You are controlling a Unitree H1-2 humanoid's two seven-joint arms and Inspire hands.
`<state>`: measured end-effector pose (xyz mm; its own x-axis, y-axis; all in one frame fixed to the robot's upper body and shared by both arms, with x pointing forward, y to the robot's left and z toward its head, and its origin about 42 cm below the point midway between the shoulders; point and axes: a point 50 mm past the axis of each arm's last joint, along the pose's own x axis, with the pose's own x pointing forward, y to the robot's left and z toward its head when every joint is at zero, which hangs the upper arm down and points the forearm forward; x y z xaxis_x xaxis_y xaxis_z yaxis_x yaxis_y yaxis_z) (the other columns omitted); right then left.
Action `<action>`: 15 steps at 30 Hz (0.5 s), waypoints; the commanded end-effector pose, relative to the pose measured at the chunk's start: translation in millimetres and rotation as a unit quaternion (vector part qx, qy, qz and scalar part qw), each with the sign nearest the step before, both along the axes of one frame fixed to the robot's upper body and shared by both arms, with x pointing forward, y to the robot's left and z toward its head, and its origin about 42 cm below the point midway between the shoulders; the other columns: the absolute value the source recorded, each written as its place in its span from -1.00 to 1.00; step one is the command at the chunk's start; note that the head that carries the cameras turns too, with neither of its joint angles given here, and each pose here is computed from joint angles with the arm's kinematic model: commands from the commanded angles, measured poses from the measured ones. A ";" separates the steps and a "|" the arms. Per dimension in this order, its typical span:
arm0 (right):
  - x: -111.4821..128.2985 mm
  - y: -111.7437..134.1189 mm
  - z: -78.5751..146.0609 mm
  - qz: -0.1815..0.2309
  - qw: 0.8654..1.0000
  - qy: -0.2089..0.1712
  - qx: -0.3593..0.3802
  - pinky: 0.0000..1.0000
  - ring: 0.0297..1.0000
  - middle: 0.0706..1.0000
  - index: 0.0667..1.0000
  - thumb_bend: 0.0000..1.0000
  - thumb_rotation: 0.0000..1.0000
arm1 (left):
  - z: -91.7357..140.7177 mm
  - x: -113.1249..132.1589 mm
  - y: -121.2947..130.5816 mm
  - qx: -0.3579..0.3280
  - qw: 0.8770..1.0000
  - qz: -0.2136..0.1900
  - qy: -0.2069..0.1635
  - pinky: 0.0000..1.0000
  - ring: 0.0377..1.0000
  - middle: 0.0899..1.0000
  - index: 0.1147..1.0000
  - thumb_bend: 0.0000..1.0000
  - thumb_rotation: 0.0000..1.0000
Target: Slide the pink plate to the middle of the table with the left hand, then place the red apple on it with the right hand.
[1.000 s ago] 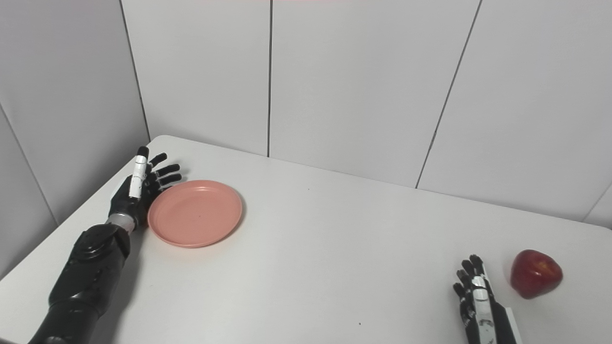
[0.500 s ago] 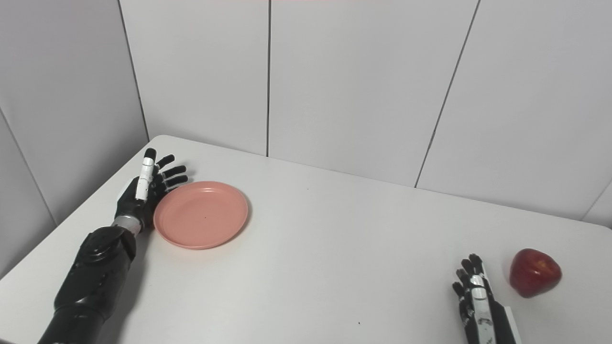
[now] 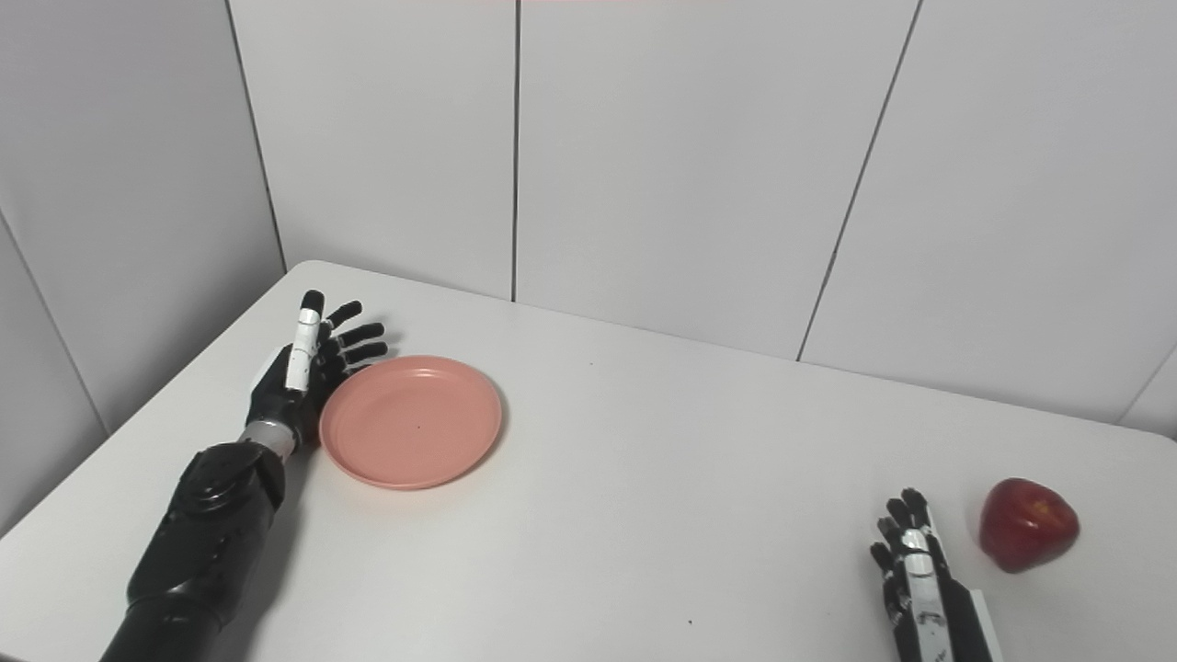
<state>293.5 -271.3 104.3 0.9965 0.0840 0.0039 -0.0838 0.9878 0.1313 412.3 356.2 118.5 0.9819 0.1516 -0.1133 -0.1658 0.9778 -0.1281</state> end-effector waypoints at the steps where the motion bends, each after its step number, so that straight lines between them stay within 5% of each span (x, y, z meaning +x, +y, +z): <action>1: -9.9 8.2 -13.3 0.001 1.000 0.009 0.013 1.00 0.98 0.96 0.98 0.58 0.72 | -0.2 4.7 -6.0 -0.009 1.000 -0.012 0.007 0.36 0.49 0.50 0.66 0.69 0.94; 15: -10.0 12.1 -13.4 0.001 1.000 0.010 0.017 1.00 0.96 0.94 0.95 0.63 0.68 | -4.8 15.1 -23.5 -0.019 0.999 -0.029 0.016 0.40 0.53 0.53 0.68 0.67 0.89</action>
<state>293.3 -269.1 104.4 0.9965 0.0839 0.0060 -0.0839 0.9870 0.1368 422.5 344.4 117.8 0.9850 0.1219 -0.1218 -0.1387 0.9803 -0.1408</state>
